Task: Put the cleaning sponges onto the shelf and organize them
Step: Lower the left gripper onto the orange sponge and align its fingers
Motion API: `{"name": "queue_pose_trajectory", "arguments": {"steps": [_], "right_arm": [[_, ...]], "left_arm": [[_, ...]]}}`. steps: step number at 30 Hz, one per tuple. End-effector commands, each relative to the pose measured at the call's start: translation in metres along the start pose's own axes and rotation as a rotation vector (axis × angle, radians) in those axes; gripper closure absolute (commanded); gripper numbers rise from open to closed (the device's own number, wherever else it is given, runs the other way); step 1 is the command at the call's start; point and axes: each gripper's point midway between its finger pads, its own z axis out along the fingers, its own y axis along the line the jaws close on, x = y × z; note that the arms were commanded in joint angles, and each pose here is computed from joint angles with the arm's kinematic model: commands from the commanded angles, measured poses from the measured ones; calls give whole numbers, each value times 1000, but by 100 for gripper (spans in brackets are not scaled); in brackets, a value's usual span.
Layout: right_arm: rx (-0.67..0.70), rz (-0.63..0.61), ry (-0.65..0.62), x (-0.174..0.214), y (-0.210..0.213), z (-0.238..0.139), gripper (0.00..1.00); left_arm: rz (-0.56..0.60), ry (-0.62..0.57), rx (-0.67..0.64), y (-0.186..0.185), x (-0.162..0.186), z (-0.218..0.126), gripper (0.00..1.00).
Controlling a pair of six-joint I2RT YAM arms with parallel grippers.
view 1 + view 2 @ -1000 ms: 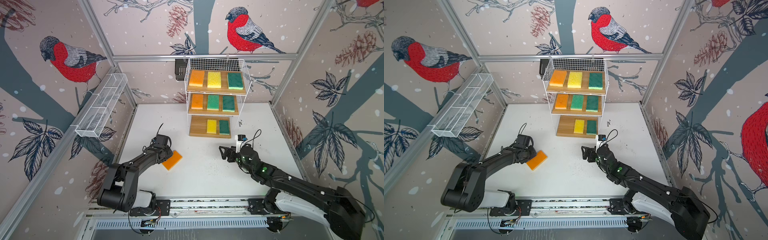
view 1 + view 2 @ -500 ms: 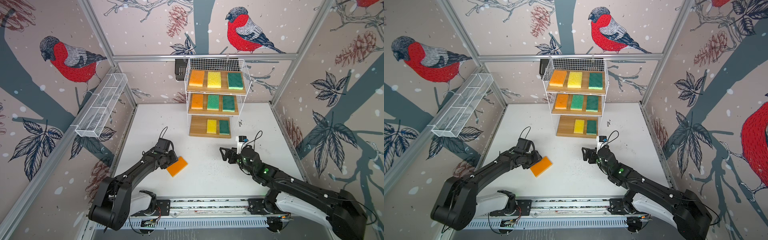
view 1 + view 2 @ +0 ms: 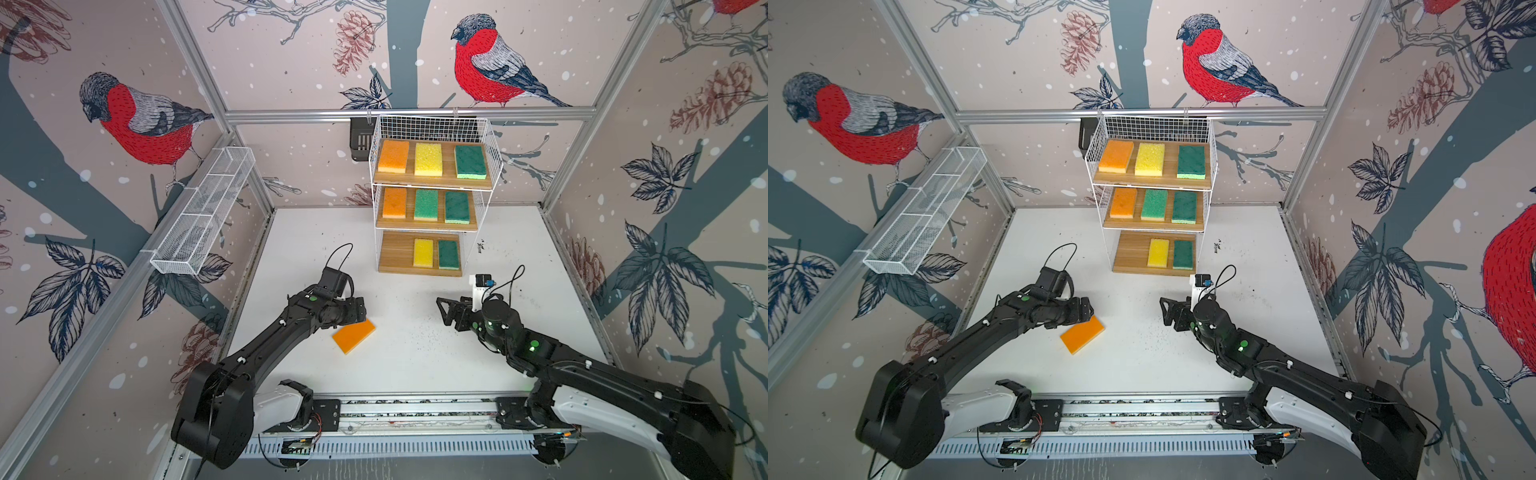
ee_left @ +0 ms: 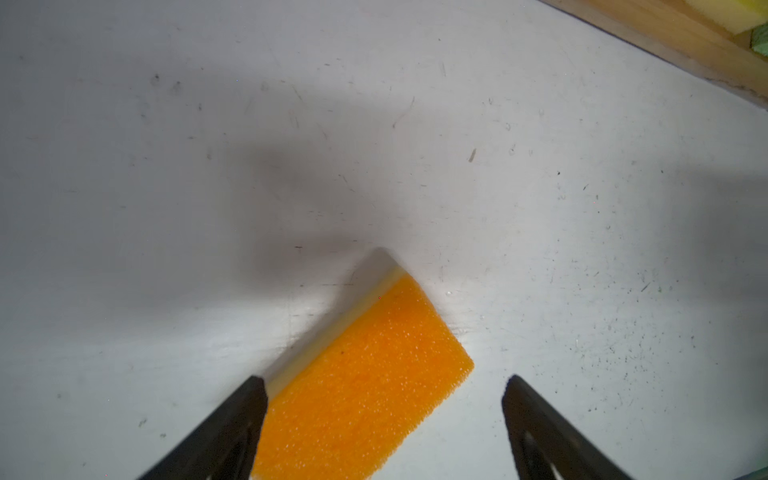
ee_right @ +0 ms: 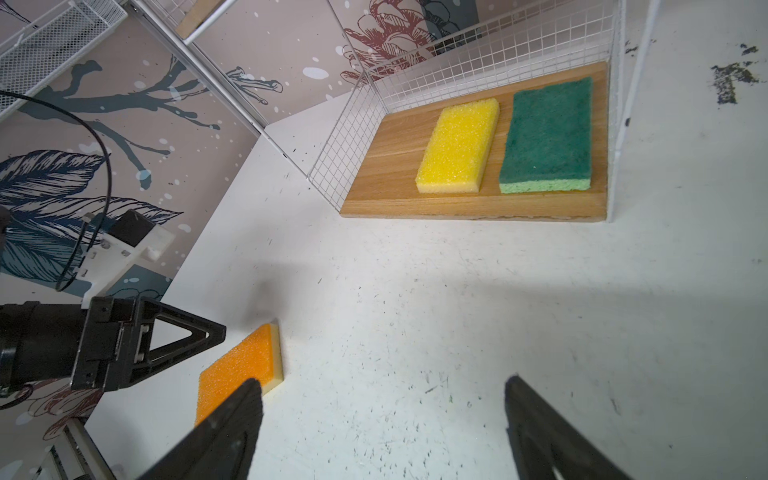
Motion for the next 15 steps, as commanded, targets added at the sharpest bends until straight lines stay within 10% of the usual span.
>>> {"name": "queue_pose_trajectory", "arguments": {"steps": [1, 15], "right_arm": [[4, 23, -25, -3, -2, -5, 9], [-50, 53, -41, 1, -1, -26, 8]], "left_arm": [[44, 68, -87, 2, 13, 3, 11], [69, 88, -177, -2, 48, 2, 25]]}}
